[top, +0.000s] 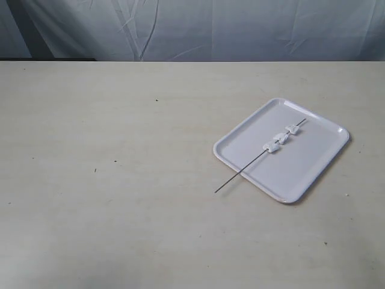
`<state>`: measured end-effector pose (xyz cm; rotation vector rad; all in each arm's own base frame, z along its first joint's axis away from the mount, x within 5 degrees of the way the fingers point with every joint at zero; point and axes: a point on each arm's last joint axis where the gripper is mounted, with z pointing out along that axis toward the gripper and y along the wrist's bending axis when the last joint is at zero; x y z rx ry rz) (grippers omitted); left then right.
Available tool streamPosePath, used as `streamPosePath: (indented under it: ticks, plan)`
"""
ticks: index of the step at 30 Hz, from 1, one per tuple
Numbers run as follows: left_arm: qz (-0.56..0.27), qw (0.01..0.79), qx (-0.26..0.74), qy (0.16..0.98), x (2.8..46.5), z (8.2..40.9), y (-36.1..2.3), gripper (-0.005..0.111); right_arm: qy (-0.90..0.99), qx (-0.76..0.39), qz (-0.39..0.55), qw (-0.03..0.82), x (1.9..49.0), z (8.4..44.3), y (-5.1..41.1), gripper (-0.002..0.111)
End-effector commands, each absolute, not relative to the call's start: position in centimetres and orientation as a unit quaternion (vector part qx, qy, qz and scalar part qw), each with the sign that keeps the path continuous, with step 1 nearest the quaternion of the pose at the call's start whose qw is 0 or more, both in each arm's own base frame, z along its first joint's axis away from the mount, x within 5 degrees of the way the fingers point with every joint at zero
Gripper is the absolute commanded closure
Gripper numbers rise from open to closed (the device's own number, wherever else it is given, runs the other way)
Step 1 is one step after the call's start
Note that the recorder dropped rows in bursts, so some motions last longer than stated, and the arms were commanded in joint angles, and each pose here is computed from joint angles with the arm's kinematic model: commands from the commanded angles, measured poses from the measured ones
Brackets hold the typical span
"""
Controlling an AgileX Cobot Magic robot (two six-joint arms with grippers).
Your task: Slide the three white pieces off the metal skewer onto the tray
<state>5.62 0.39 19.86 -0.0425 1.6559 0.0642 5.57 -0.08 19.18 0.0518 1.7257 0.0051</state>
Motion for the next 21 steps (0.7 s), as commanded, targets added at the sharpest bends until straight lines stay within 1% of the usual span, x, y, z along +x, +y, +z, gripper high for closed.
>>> streamPosePath:
  ticks: [1,7,14,16,18,21]
  plan:
    - [0.024,0.725,-0.017,0.688,5.6,21.0,0.3,0.107,0.692,0.027,-0.005,0.721,5.6,20.9,-0.2,0.108]
    - [0.028,0.791,-0.011,0.611,5.3,22.8,0.3,0.107,0.660,0.028,-0.008,0.750,5.6,21.7,-0.3,0.108]
    - [0.031,0.800,-0.008,0.599,5.3,23.1,0.3,0.107,0.650,0.029,-0.008,0.760,5.5,21.9,-0.3,0.108]
    - [0.038,0.812,0.001,0.582,5.2,23.5,0.2,0.107,0.649,0.029,-0.009,0.760,5.5,22.0,-0.3,0.108]
    - [0.048,0.838,0.015,0.543,4.9,24.3,0.0,0.107,0.640,0.029,-0.009,0.768,5.5,22.2,-0.3,0.108]
    - [0.044,0.880,0.019,0.473,4.1,25.6,-0.1,0.107,0.587,0.037,-0.008,0.809,5.2,23.3,-0.5,0.108]
